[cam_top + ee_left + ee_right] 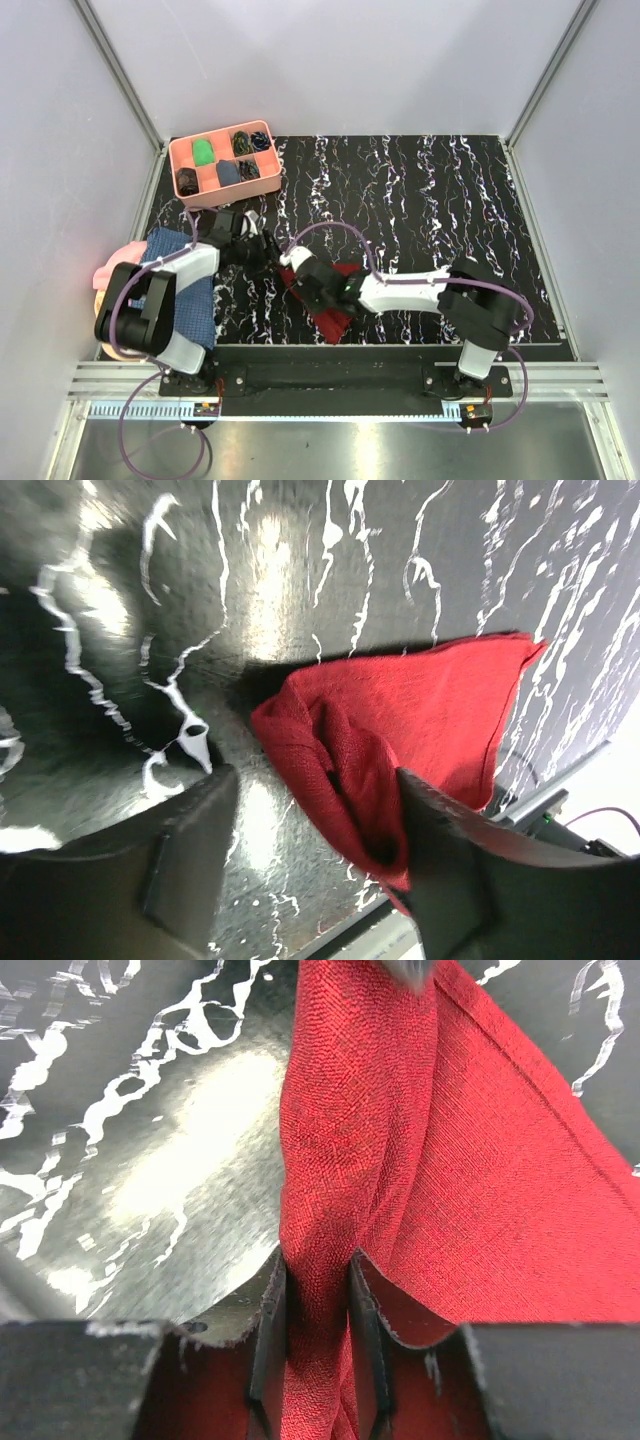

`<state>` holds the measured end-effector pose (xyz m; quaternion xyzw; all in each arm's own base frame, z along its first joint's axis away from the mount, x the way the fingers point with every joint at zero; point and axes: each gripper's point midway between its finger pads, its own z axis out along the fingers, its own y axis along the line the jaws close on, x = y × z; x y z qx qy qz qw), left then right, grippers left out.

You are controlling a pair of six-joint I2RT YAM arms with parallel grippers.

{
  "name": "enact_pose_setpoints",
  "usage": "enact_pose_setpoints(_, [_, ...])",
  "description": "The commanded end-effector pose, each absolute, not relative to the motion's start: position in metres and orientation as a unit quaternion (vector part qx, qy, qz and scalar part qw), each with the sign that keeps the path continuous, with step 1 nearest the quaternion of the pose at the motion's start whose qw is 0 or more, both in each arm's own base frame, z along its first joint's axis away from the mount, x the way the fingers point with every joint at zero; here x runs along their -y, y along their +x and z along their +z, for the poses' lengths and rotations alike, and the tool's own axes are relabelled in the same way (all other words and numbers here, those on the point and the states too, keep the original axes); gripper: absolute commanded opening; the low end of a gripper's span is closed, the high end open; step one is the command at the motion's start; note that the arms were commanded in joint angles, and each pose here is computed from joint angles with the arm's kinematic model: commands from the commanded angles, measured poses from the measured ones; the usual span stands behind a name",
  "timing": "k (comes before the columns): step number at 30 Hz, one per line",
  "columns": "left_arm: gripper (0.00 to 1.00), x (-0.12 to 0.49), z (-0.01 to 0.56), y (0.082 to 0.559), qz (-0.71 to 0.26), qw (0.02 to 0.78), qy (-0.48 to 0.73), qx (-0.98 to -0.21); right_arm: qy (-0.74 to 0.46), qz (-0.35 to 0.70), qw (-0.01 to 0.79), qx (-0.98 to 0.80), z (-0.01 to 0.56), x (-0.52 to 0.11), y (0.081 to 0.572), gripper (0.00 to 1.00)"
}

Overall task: Fold the napkin, place the utensils inside, and roll it up
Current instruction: Roll the napkin with the utensil

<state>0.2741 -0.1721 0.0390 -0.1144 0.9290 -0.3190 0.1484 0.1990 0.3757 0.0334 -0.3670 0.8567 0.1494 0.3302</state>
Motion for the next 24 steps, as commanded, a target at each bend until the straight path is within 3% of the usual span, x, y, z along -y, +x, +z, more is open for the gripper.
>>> enact_pose_setpoints(1, [0.72,0.153,0.054,0.286,-0.292,0.208,-0.118,-0.926,-0.361,0.304,0.227,-0.852,0.04,-0.382,0.165,0.24])
enact_pose_setpoints(14, [0.78,0.145,0.078,0.288,-0.304,0.323,-0.098,-0.891,-0.318,0.416,0.11,-0.845,0.034,-0.369,0.18,0.23])
enact_pose_setpoints(18, [0.86,0.14,0.092,0.293,-0.3,0.365,-0.097,-0.876,-0.308,0.424,0.084,-0.848,0.025,-0.367,0.179,0.21])
enact_pose_setpoints(24, [0.86,0.144,0.084,0.284,-0.312,0.348,-0.095,-0.879,-0.313,0.43,0.077,-0.843,0.023,-0.37,0.179,0.21])
